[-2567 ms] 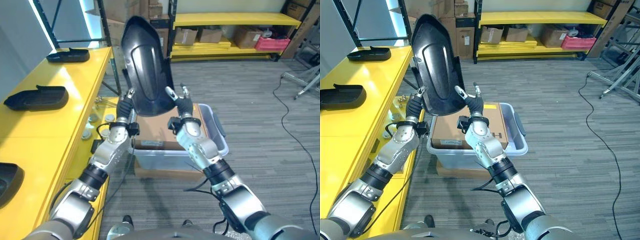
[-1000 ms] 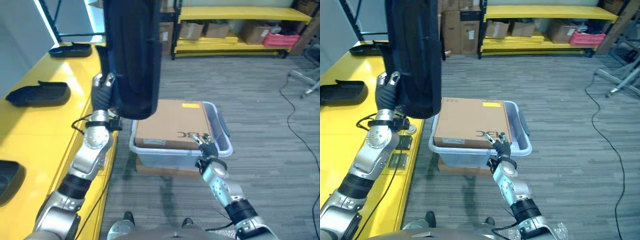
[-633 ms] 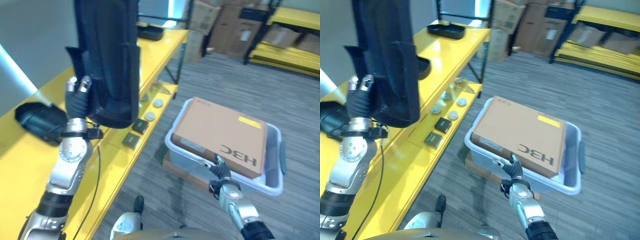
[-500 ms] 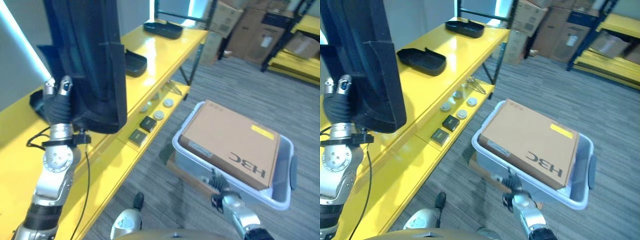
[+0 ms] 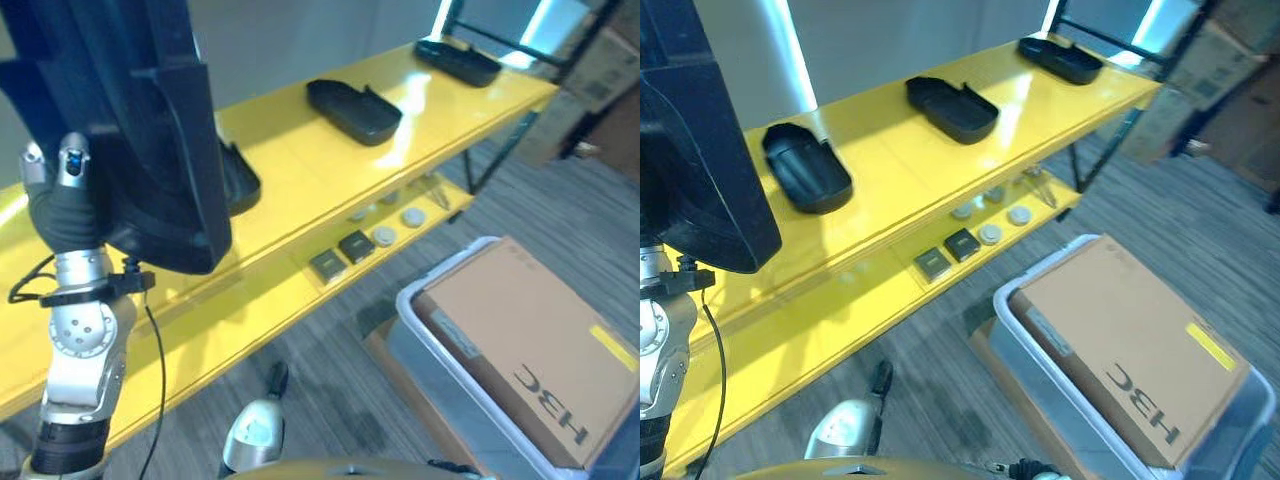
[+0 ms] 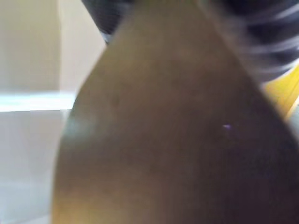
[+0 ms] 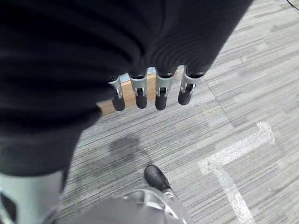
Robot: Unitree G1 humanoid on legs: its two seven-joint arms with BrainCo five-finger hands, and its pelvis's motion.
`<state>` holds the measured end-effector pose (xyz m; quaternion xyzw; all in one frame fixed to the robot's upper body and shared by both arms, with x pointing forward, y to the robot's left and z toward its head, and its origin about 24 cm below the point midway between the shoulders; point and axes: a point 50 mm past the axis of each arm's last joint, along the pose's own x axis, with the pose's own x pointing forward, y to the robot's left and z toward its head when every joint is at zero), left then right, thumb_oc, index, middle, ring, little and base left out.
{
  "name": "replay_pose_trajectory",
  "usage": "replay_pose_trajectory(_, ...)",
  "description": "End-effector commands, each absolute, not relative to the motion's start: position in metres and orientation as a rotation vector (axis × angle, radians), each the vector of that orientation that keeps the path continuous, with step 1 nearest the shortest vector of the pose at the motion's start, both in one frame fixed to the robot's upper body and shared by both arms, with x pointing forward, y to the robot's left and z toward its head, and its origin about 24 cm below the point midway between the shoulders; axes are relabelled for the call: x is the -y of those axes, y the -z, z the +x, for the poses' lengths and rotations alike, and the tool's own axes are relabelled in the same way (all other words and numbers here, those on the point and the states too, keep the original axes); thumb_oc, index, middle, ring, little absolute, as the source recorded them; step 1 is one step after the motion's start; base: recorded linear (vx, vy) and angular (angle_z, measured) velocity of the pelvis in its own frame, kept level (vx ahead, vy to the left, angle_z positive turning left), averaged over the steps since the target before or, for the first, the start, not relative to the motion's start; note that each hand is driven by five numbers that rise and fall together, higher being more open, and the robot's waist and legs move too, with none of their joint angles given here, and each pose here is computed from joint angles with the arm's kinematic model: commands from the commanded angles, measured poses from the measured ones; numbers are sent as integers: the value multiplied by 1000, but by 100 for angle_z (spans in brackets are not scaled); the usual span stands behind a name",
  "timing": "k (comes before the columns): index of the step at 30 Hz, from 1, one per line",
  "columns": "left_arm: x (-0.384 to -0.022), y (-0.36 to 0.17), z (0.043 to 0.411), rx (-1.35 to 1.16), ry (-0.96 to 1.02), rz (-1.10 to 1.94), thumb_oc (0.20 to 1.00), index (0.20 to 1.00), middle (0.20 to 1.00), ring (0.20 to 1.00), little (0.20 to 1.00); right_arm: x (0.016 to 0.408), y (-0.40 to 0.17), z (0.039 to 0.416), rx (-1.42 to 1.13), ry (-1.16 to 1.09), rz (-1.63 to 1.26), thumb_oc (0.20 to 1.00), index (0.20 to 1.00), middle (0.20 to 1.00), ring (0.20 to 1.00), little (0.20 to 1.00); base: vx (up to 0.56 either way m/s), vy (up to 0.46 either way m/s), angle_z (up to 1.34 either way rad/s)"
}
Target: Move parts from the plastic box to the shelf.
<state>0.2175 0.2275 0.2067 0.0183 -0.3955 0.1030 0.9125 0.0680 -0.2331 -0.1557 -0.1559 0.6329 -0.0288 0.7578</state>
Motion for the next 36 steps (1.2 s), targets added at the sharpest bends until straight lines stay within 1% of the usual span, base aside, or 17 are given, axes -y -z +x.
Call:
replay_pose_trajectory(1,-228,-231,211,988,-249,71,200,200,200,200,200,220,158,81,-1373,-12,-385,1000,1000,1000,1000,1000,82,150,118)
replay_pose_trajectory(3,-229,-229,212,978,-270,93,200,200,200,200,200,221,159,80,-1385,-26,-401,1000,1000,1000,1000,1000,155,174,70)
replay_pose_trajectory(6,-240,-221,217,892,-332,131,200,200,200,200,200,224,161,82,-1421,-38,-422,1000,1000,1000,1000,1000,192,164,50)
replay_pose_trajectory(10,-252,-210,222,779,-357,157,200,200,200,200,200,222,161,88,-1400,-46,-416,1000,1000,1000,1000,1000,182,160,27)
replay_pose_trajectory(16,-262,-200,228,709,-356,153,200,200,200,200,200,218,159,95,-1367,-10,-369,1000,1000,1000,1000,1000,154,178,33)
replay_pose_trajectory(19,-253,-196,237,688,-336,155,200,200,200,200,200,222,159,95,-1327,35,-316,1000,1000,1000,1000,1000,109,164,70)
replay_pose_trajectory(23,-237,-196,247,688,-311,137,200,200,200,200,200,226,157,101,-1302,0,-343,1000,1000,1000,1000,1000,60,-229,124)
replay_pose_trajectory(25,-235,-189,244,678,-297,113,200,200,200,200,200,226,156,103,-1310,-9,-360,1000,1000,1000,1000,1000,137,-240,64)
replay_pose_trajectory(32,-221,-186,245,634,-281,88,200,200,200,200,200,242,152,110,-1309,51,-387,1000,1000,1000,1000,1000,102,-151,1)
replay_pose_trajectory(36,-222,-187,245,625,-288,80,200,200,200,200,200,247,151,107,-1320,55,-418,1000,1000,1000,1000,1000,50,-56,-3)
